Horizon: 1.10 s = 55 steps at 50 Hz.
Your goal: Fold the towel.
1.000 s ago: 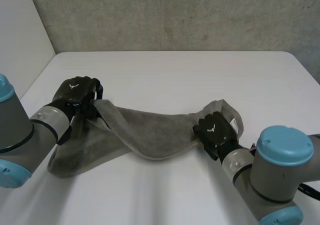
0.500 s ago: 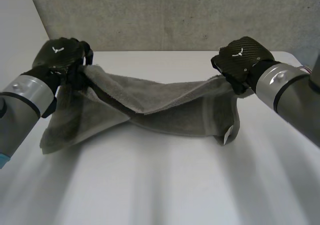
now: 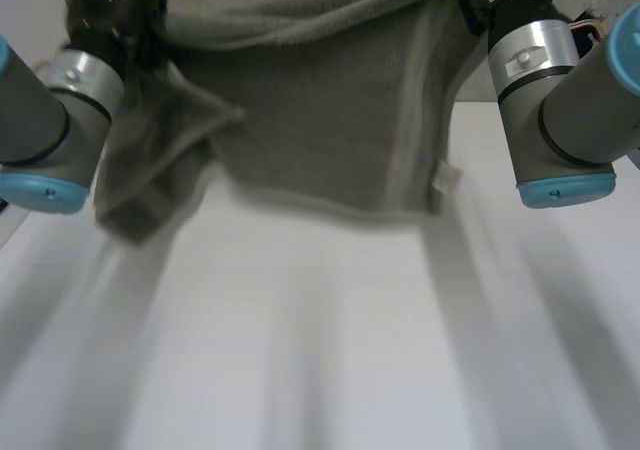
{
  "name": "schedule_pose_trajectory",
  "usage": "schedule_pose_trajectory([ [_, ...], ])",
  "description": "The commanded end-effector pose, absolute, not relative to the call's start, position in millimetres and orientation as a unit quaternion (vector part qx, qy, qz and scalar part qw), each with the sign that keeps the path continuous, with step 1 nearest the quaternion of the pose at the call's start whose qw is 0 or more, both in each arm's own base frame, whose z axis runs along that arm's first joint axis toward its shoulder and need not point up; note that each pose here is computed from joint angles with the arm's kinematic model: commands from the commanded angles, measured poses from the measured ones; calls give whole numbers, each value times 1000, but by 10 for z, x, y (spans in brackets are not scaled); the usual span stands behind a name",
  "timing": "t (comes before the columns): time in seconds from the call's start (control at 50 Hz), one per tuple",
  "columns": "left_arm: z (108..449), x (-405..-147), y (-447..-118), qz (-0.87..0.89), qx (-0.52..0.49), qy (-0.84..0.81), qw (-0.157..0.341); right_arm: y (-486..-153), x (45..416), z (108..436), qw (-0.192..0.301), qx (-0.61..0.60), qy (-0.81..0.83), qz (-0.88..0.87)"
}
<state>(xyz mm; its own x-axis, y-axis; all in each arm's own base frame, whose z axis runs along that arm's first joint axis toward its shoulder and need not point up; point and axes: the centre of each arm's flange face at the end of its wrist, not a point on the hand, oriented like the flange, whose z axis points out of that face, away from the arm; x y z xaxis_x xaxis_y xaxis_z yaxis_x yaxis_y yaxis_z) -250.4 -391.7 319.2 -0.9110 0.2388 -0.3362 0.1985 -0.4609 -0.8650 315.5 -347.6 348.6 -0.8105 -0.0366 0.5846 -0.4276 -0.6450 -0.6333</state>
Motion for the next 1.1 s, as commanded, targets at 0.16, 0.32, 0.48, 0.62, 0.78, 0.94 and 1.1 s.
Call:
schedule_pose_trajectory([
  [0.16, 2412, -2443, -3530, 703, -261, -652, 106, -2931, 2940, 2449, 49, 444, -588, 675],
  [0.32, 1931, -2211, -3269, 600, -338, -723, 52, -2729, 2680, 2207, 49, 457, -629, 628],
  [0.48, 1822, -2116, -3150, 556, -426, -713, -15, -2734, 2462, 2282, 62, 438, -638, 630],
  [0.62, 1800, -2200, -3084, 554, -424, -717, 0, -2663, 2448, 2132, 42, 446, -650, 614],
  [0.78, 1686, -2294, -2948, 544, -430, -721, -2, -2642, 2445, 1963, 38, 449, -654, 607],
  [0.94, 1796, -2320, -2855, 589, -397, -704, -27, -2772, 2368, 1904, 59, 430, -660, 613],
  [1.1, 2058, -2275, -2574, 623, -343, -703, -9, -2786, 2354, 1883, 70, 420, -662, 617],
])
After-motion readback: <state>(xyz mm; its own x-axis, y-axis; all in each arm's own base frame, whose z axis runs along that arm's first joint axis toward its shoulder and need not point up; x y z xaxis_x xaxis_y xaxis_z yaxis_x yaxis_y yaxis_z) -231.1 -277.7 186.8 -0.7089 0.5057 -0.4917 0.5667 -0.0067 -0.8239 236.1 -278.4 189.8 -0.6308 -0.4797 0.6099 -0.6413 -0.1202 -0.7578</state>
